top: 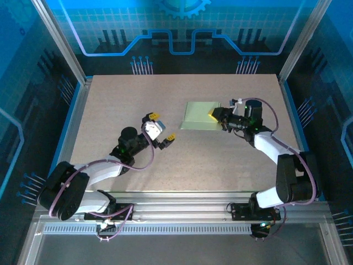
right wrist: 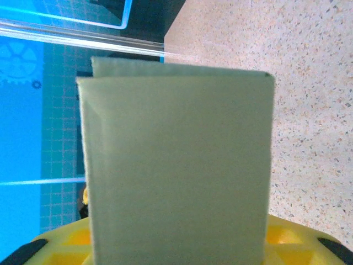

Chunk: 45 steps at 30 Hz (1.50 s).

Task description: Fold the paper box

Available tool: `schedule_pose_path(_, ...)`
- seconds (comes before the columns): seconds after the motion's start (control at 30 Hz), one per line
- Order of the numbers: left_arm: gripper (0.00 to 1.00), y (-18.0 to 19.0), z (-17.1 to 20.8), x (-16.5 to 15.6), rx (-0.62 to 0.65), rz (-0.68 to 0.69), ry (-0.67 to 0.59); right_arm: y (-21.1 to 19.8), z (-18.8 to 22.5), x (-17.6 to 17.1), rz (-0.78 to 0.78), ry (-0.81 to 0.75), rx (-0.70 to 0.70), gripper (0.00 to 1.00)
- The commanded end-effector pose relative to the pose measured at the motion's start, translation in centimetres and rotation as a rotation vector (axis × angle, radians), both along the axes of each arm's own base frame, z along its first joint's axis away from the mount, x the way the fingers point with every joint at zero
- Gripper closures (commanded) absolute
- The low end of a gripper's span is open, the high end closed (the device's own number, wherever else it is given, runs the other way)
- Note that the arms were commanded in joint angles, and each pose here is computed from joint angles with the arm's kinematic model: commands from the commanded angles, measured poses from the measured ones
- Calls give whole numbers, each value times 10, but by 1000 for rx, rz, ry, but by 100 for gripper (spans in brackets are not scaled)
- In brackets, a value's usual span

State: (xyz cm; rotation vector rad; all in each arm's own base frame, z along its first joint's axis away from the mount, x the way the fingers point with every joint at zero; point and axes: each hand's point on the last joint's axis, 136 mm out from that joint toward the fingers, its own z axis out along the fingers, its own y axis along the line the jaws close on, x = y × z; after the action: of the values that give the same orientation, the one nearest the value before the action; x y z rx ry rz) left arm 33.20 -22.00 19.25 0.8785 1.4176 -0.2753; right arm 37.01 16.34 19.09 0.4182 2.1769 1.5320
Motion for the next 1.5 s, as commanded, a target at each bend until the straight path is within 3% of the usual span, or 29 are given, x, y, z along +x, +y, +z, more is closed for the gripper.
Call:
schedule_pose_path(0.0,1,-21,18,-5,249,-65,-340,-5,15,-10,23,36,34,58)
schedule_pose_path(0.1,1,-42,19,-5,362,-62,-463,-7,20,-12,19,40,47,58)
schedule_pose_path(0.2,1,-55,31,2,367,6,-623,-6,22,-14,23,48,63,58)
schedule_pose_path(0.37,1,-79,40,5,365,38,-699,-5,23,-17,25,58,81,58)
schedule_pose_path(0.63,4,-93,23,19,442,58,-716,3,24,-25,47,78,107,58)
schedule_pose_path(1.47,53,-99,16,25,468,70,-714,12,20,-39,62,119,125,58)
